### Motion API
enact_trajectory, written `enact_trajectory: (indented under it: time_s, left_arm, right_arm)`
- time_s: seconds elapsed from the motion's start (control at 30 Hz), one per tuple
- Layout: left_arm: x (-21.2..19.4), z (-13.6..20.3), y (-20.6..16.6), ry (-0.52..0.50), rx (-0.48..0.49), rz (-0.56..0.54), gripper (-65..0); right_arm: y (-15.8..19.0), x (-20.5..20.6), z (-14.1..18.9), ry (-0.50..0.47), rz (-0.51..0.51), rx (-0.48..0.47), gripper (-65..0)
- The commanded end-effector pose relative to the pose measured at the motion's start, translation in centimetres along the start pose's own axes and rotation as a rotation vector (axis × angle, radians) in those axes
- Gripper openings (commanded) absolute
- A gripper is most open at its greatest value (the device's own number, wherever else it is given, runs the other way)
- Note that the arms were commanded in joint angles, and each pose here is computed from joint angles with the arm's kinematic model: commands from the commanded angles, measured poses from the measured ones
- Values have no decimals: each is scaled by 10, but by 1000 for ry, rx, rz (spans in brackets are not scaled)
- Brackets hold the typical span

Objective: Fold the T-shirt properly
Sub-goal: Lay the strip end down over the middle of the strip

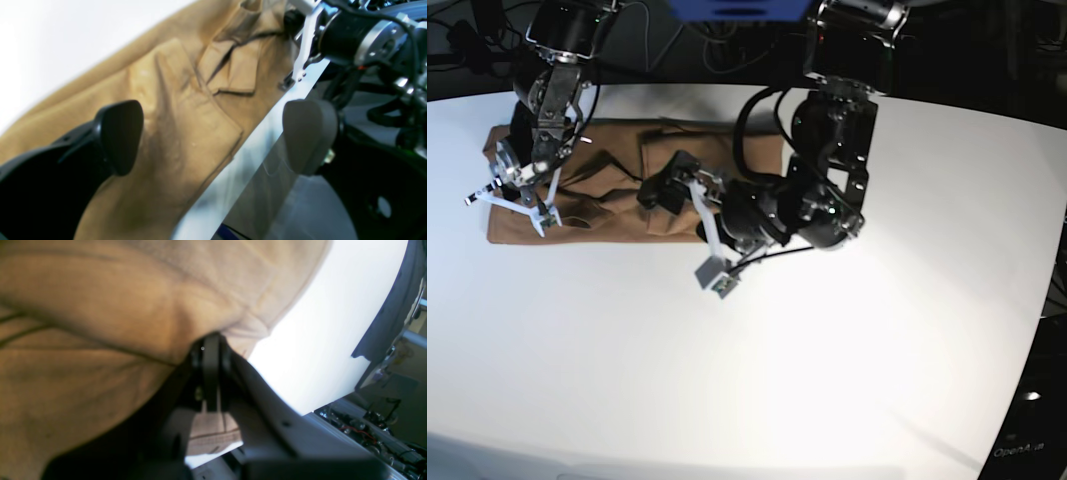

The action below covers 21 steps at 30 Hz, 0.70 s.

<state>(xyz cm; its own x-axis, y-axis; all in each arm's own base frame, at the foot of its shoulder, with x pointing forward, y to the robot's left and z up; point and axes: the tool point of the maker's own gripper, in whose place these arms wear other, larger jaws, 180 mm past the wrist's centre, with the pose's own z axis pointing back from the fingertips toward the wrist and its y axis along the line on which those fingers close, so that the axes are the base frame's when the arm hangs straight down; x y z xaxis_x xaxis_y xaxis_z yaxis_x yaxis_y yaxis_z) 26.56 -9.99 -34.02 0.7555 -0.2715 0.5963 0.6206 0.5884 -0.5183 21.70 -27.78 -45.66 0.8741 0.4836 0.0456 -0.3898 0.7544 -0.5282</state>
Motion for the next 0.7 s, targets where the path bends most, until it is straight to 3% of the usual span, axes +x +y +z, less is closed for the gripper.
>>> enact_trajectory:
  time_s: [0.0, 0.23, 0.37, 0.67]
  left_arm:
    - [23, 7, -10, -70, -23, -37, 0]
    - [24, 8, -12, -74, -25, -44, 0]
    - [17, 6, -14, -70, -99, 4, 0]
    - [11, 22, 13, -223, -313, 289, 0]
  right_arm:
    - [61, 8, 2, -65, 19, 225, -650]
    - [61, 8, 2, -65, 19, 225, -650]
    - [61, 8, 2, -65, 19, 225, -650]
    - [61, 9, 2, -67, 17, 225, -650]
